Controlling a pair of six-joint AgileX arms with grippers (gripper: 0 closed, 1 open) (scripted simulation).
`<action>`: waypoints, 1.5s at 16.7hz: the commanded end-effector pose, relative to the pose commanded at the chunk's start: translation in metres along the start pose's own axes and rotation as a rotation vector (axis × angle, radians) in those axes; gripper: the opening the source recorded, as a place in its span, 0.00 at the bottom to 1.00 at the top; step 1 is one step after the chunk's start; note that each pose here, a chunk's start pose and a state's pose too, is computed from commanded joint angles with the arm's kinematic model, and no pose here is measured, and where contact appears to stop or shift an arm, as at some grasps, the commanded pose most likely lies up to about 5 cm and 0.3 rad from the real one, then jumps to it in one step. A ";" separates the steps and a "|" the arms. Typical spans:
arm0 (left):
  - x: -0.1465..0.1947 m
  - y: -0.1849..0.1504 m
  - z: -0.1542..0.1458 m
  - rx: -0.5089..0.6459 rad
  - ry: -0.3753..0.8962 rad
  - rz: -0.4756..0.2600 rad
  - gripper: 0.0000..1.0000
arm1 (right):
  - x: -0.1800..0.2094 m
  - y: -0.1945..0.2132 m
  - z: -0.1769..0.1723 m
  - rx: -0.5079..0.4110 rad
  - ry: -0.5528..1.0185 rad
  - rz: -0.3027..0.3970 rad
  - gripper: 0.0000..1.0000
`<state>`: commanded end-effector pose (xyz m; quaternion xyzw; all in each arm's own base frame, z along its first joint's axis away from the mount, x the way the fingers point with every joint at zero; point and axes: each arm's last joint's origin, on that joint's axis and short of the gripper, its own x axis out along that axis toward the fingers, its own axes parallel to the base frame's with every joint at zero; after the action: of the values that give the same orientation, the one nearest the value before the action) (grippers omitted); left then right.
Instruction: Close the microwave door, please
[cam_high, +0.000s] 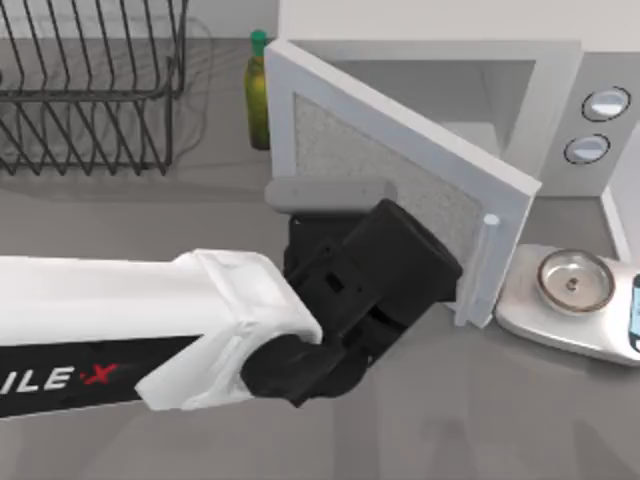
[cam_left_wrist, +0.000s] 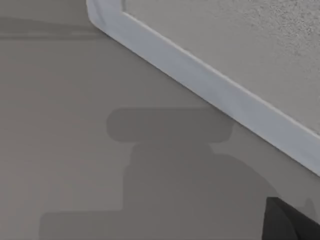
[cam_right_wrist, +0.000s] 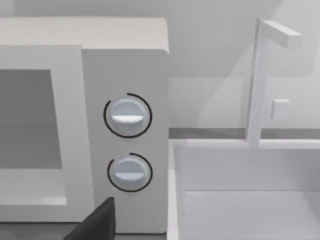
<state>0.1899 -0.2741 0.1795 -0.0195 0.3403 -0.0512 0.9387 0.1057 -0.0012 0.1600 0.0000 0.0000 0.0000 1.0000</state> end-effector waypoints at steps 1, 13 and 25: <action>0.001 -0.014 0.002 -0.006 -0.005 -0.005 0.00 | 0.000 0.000 0.000 0.000 0.000 0.000 1.00; 0.008 -0.068 -0.005 0.003 0.002 0.005 0.00 | 0.000 0.000 0.000 0.000 0.000 0.000 1.00; 0.013 -0.150 -0.003 -0.008 -0.006 -0.004 0.00 | 0.000 0.000 0.000 0.000 0.000 0.000 1.00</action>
<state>0.1855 -0.4250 0.1794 -0.0242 0.3376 -0.0515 0.9396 0.1057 -0.0012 0.1600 0.0000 0.0000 0.0000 1.0000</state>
